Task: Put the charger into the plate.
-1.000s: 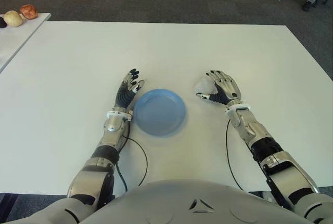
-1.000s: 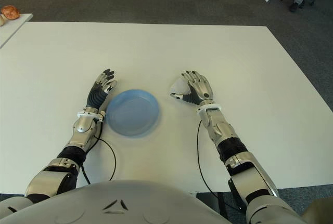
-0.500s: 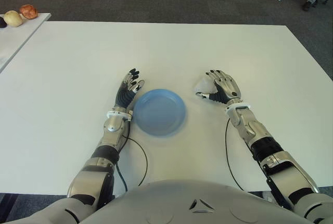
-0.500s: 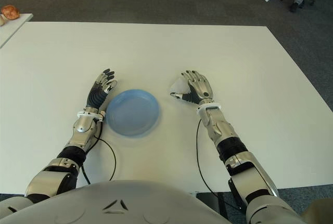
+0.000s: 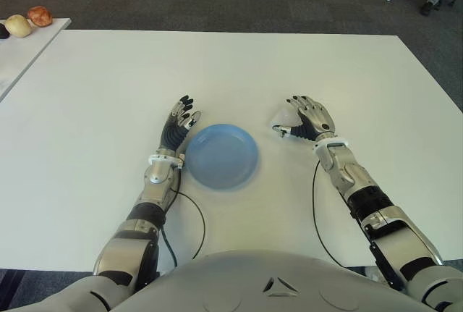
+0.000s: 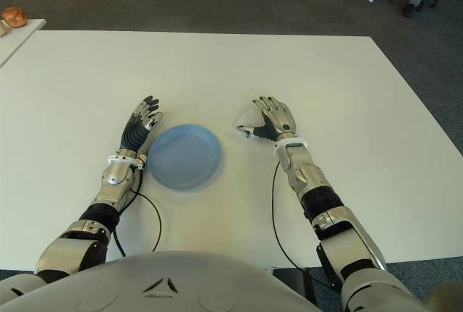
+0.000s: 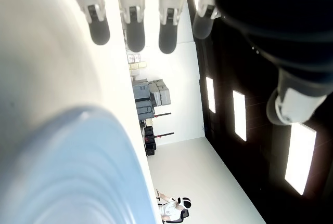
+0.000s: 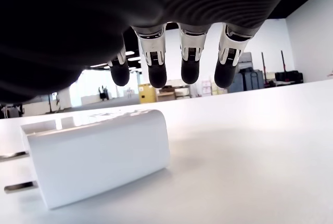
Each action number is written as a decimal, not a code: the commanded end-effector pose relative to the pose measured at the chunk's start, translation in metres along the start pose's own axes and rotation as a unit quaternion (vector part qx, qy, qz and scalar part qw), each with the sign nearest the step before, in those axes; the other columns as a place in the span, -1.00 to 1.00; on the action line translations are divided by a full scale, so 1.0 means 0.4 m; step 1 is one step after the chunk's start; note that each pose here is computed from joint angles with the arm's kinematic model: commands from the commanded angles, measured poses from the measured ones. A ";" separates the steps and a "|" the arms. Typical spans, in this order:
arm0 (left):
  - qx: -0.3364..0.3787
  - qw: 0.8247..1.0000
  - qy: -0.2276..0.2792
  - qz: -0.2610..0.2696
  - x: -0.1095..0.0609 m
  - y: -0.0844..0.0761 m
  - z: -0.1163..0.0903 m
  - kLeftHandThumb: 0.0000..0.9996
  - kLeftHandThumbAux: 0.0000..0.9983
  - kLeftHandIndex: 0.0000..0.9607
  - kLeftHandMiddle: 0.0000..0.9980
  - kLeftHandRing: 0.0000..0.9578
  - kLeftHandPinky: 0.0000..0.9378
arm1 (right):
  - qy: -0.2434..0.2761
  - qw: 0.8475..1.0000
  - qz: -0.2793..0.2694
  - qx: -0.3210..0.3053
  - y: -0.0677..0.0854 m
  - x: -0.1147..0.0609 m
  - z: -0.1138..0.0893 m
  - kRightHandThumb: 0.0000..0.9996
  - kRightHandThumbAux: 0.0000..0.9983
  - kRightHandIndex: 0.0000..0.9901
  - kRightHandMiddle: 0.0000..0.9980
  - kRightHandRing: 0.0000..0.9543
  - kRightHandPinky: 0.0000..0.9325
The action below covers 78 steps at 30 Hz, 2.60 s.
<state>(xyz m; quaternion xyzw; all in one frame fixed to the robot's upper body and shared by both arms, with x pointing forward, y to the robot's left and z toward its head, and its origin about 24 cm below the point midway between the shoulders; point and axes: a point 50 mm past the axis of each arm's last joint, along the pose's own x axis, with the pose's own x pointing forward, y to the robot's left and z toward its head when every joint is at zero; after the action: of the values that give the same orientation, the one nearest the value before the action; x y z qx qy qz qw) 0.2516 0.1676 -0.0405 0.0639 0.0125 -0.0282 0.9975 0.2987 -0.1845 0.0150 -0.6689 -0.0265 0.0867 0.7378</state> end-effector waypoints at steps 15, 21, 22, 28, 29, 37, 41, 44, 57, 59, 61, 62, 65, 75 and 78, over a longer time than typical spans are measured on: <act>-0.010 0.996 0.090 -0.002 -0.079 -0.031 -0.087 -1.00 -0.06 -0.80 -0.71 -0.73 -0.73 | 0.006 1.000 0.020 0.013 -0.001 0.007 0.022 -0.32 -0.51 -1.00 -1.00 -1.00 -1.00; -0.013 0.996 0.092 -0.002 -0.079 -0.031 -0.088 -1.00 -0.08 -0.81 -0.71 -0.72 -0.71 | 0.006 1.000 0.028 0.008 0.008 0.006 0.022 -0.29 -0.52 -1.00 -1.00 -1.00 -1.00; -0.013 0.996 0.093 -0.002 -0.079 -0.031 -0.089 -1.00 -0.07 -0.82 -0.71 -0.73 -0.72 | 0.006 1.000 0.029 0.007 0.009 0.006 0.022 -0.29 -0.53 -1.00 -1.00 -1.00 -1.00; -0.013 0.996 0.089 -0.004 -0.079 -0.032 -0.087 -1.00 -0.07 -0.83 -0.73 -0.75 -0.74 | 0.006 0.999 0.036 -0.003 0.015 0.005 0.021 -0.29 -0.59 -1.00 -1.00 -1.00 -1.00; -0.013 0.996 0.088 -0.004 -0.079 -0.032 -0.086 -1.00 -0.07 -0.83 -0.73 -0.75 -0.74 | 0.006 0.999 0.038 -0.004 0.018 0.005 0.021 -0.29 -0.60 -1.00 -1.00 -1.00 -1.00; -0.011 0.996 0.085 -0.002 -0.080 -0.034 -0.085 -1.00 -0.05 -0.81 -0.71 -0.72 -0.69 | 0.011 0.999 0.053 -0.006 0.063 0.001 0.010 -0.30 -0.64 -1.00 -1.00 -1.00 -1.00; -0.010 0.996 0.085 -0.001 -0.081 -0.033 -0.084 -1.00 -0.04 -0.81 -0.70 -0.71 -0.68 | 0.009 0.998 0.054 -0.005 0.070 0.000 0.005 -0.30 -0.65 -1.00 -1.00 -1.00 -1.00; -0.010 0.996 0.084 0.000 -0.083 -0.031 -0.085 -1.00 -0.04 -0.81 -0.70 -0.70 -0.68 | 0.006 0.998 0.056 -0.004 0.077 -0.004 0.001 -0.31 -0.65 -1.00 -1.00 -1.00 -1.00; -0.008 0.997 0.077 -0.004 -0.087 -0.026 -0.080 -1.00 -0.06 -0.81 -0.72 -0.73 -0.70 | 0.005 0.998 0.068 0.001 0.095 -0.011 -0.007 -0.38 -0.65 -1.00 -1.00 -1.00 -1.00; -0.007 0.997 0.078 -0.005 -0.088 -0.024 -0.081 -1.00 -0.06 -0.81 -0.71 -0.72 -0.69 | 0.006 0.997 0.071 0.002 0.097 -0.011 -0.007 -0.38 -0.65 -1.00 -1.00 -1.00 -1.00; -0.006 0.997 0.081 -0.007 -0.089 -0.022 -0.081 -1.00 -0.06 -0.82 -0.71 -0.72 -0.70 | 0.006 0.997 0.072 0.002 0.098 -0.011 -0.007 -0.39 -0.64 -1.00 -1.00 -1.00 -1.00; -0.004 0.997 0.083 -0.008 -0.089 -0.021 -0.082 -1.00 -0.06 -0.82 -0.71 -0.72 -0.70 | 0.007 0.997 0.074 0.003 0.099 -0.011 -0.008 -0.39 -0.64 -1.00 -1.00 -1.00 -1.00; -0.004 0.996 0.084 -0.008 -0.091 -0.018 -0.082 -1.00 -0.06 -0.83 -0.71 -0.72 -0.71 | 0.009 0.997 0.078 0.005 0.102 -0.011 -0.010 -0.40 -0.64 -1.00 -1.00 -1.00 -1.00; -0.011 0.997 0.074 -0.011 -0.095 -0.014 -0.079 -1.00 -0.05 -0.84 -0.71 -0.73 -0.73 | 0.021 0.995 0.095 0.017 0.109 -0.008 -0.018 -0.40 -0.62 -1.00 -1.00 -1.00 -1.00; -0.009 0.997 0.074 -0.012 -0.096 -0.014 -0.078 -1.00 -0.05 -0.84 -0.71 -0.73 -0.73 | 0.026 0.994 0.100 0.021 0.111 -0.006 -0.021 -0.39 -0.62 -1.00 -1.00 -1.00 -1.00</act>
<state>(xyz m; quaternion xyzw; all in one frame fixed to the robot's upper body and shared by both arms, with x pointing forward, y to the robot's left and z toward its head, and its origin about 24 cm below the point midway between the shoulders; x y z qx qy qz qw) 0.2465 0.1676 -0.0388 0.0608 0.0065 -0.0315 0.9976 0.3021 -0.1865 -0.0143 -0.6591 0.0181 0.1166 0.7428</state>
